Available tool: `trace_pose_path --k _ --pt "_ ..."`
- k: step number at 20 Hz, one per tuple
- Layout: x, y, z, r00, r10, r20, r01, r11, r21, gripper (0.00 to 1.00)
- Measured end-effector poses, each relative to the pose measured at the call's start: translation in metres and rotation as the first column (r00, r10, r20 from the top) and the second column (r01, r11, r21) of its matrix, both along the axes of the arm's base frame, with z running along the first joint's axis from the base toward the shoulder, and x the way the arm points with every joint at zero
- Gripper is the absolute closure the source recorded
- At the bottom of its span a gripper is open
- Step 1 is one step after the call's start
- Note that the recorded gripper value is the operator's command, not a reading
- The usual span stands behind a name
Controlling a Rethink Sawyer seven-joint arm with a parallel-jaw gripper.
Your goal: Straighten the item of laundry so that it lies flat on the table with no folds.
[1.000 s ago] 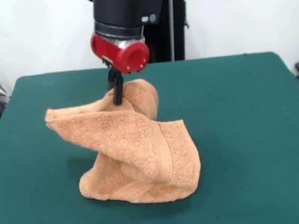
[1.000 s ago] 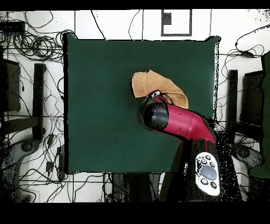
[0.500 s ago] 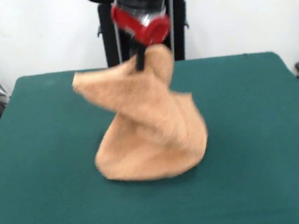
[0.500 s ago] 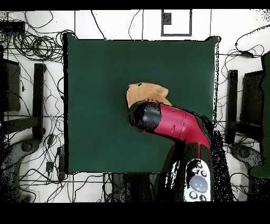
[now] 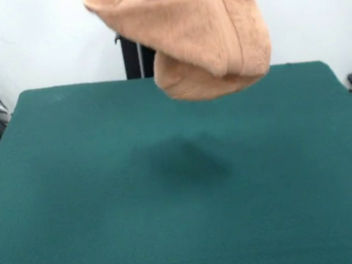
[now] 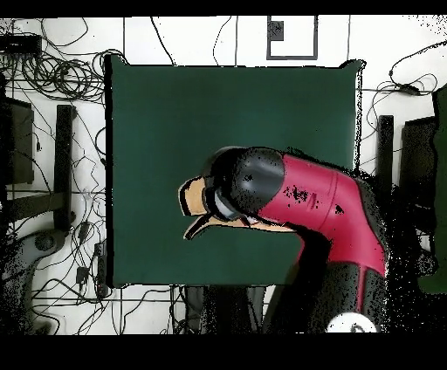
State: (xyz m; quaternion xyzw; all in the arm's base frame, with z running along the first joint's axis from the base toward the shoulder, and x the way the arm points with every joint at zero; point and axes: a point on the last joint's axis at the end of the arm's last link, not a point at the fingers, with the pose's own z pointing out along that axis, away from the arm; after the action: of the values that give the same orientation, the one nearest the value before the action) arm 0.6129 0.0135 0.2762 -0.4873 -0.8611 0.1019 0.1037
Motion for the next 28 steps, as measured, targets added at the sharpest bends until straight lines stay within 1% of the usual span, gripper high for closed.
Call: trace_pose_path --k 1,4,7,11,14,15,19,21,22,26,27,28 --pt "0.003 -0.001 0.011 1.0 0.0 0.017 0.0 1.0 -0.003 1.0" --pt "0.01 -0.002 0.029 0.998 0.002 0.058 -0.002 1.0 -0.01 1.0" --pt "0.014 -0.005 0.035 0.997 0.0 0.073 0.001 1.0 -0.013 1.0" --pt "0.021 -0.019 0.037 0.996 -0.016 0.091 0.018 1.0 -0.02 1.0" --pt "0.028 -0.031 0.035 0.994 -0.026 0.107 0.029 0.999 -0.028 1.0" --pt "0.034 -0.044 0.032 0.991 -0.033 0.128 0.038 0.998 -0.04 1.0" --pt "0.049 -0.07 0.022 0.983 -0.03 0.181 0.044 0.996 -0.078 1.0" --pt "0.056 -0.085 0.015 0.977 -0.02 0.214 0.044 0.994 -0.105 1.0" --pt "0.06 -0.096 0.01 0.971 -0.01 0.24 0.042 0.991 -0.126 1.0" --pt "0.07 -0.114 -0.003 0.956 0.027 0.293 0.026 0.984 -0.176 1.0" --pt "0.074 -0.123 -0.011 0.945 0.06 0.321 0.009 0.977 -0.211 1.0" --pt "0.075 -0.125 -0.013 0.942 0.072 0.328 0.003 0.975 -0.222 1.0"
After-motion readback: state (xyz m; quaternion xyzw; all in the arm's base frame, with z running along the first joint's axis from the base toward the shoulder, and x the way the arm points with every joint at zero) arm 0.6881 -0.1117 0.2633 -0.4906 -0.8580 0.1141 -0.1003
